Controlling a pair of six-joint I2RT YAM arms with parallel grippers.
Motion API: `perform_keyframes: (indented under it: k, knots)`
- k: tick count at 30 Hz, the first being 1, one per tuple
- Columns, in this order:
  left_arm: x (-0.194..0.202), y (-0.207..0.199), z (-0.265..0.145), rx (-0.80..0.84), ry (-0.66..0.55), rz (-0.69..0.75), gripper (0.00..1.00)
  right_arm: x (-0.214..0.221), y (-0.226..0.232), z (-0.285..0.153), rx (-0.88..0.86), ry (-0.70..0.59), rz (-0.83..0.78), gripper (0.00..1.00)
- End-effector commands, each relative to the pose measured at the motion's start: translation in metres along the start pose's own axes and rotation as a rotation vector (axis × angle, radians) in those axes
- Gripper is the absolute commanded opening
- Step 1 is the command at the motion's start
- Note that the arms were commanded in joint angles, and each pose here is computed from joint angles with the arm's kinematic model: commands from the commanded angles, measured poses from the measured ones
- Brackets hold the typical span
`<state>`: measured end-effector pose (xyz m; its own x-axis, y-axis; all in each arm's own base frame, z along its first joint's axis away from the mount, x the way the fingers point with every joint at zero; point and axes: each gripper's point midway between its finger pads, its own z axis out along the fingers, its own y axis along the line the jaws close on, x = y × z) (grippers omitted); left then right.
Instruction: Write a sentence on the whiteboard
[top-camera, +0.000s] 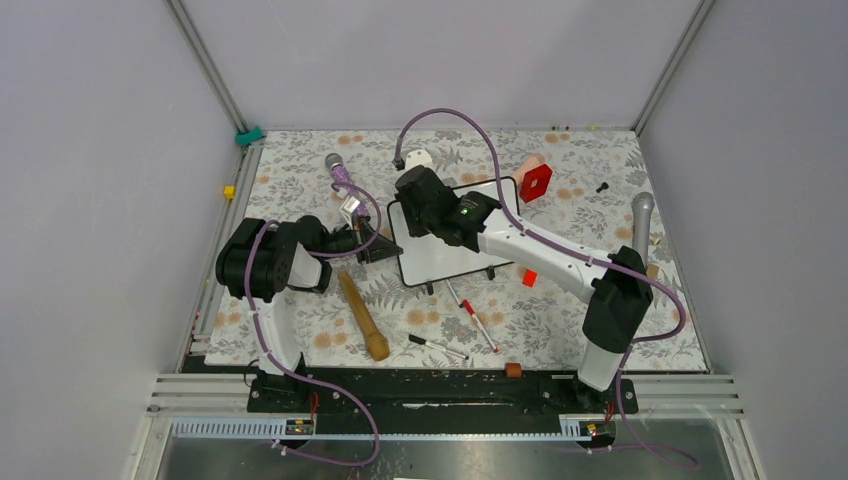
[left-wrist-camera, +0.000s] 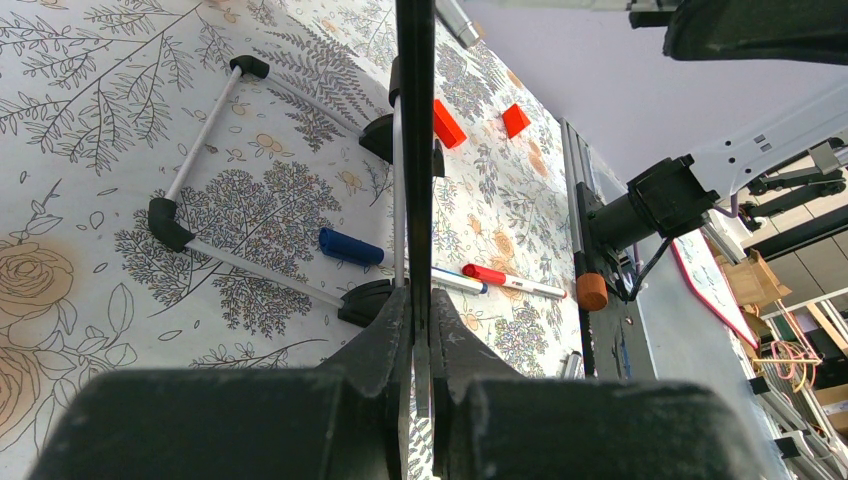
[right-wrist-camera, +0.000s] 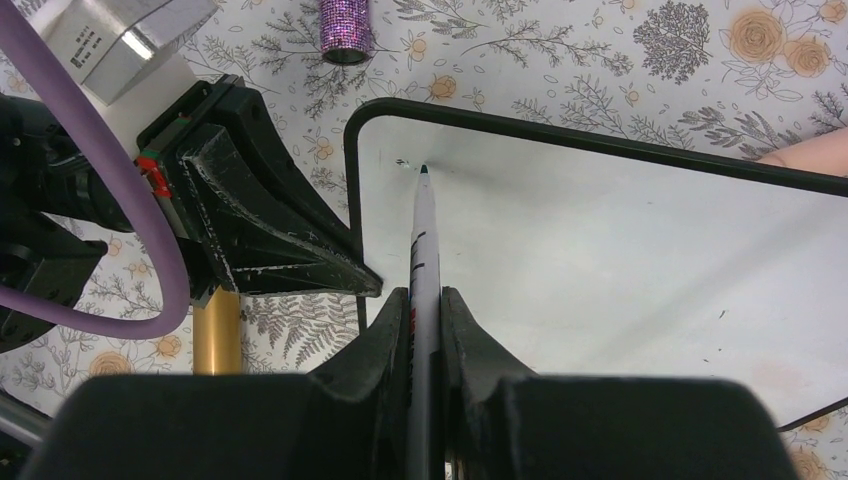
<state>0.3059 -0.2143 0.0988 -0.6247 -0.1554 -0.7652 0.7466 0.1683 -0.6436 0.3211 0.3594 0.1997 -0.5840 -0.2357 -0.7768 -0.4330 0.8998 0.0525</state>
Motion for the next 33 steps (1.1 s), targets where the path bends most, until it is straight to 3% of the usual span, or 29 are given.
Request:
perform_keyframes:
  k: [1,33]
  knots:
    - [-0.008,-0.008,0.0,0.024,-0.009,0.102,0.0,-0.021,0.009,-0.019,-0.051,-0.069,0.001,0.0]
    - [-0.008,-0.007,0.0,0.022,-0.01,0.1,0.0,-0.035,0.007,-0.016,-0.017,-0.098,-0.01,0.0]
